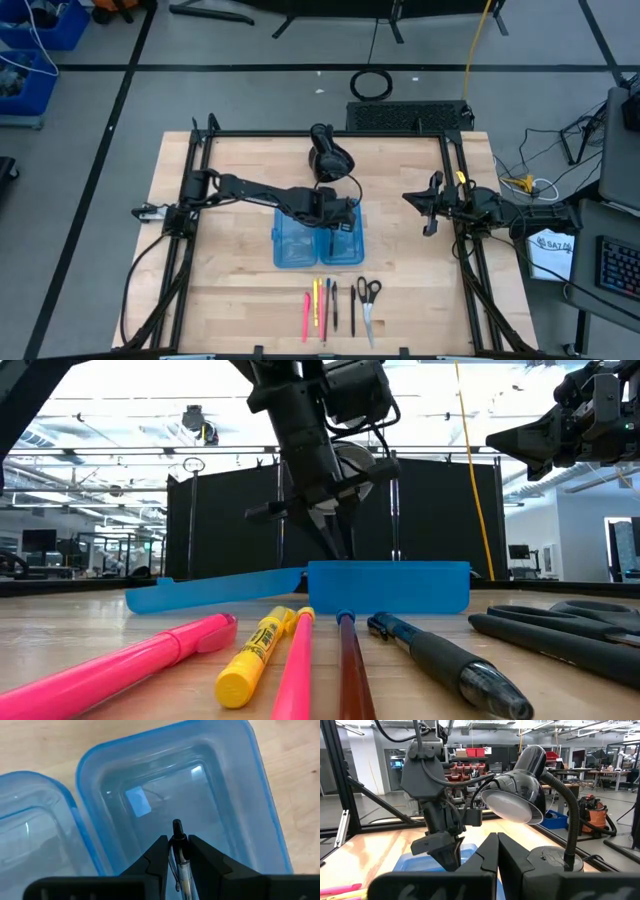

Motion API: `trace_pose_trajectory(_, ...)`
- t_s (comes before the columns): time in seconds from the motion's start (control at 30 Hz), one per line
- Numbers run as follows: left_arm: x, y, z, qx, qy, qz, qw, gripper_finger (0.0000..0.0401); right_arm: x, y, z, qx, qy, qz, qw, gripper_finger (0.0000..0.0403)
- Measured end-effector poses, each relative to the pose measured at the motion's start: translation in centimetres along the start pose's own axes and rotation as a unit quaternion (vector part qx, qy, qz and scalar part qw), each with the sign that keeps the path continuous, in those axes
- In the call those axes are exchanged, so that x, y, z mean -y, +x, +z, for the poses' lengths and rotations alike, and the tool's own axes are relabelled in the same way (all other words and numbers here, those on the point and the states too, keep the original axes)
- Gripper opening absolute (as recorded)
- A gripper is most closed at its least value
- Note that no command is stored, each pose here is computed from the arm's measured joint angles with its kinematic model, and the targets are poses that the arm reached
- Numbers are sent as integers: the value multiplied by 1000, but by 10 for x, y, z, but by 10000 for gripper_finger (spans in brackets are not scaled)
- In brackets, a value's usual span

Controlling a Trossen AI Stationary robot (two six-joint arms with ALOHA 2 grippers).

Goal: Pick & place school supplies into a supply box
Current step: Put the left black pen into the blue supply box

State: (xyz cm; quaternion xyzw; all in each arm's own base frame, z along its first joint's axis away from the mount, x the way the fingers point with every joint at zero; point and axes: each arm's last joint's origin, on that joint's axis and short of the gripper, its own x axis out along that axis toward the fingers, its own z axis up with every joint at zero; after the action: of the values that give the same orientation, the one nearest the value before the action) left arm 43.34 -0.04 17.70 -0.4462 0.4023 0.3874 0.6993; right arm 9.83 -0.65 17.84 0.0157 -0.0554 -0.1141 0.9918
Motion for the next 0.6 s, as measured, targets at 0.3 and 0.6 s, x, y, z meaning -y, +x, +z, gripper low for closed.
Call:
trace_pose_trajectory(0.3,-2,7,-1,9,-4,14,1000,72,0,0,0,0,0,0,1000,0)
trace_pose_trajectory(0.6,-3,10,1,16,-9,21,1000,72,0,0,0,0,0,0,1000,0)
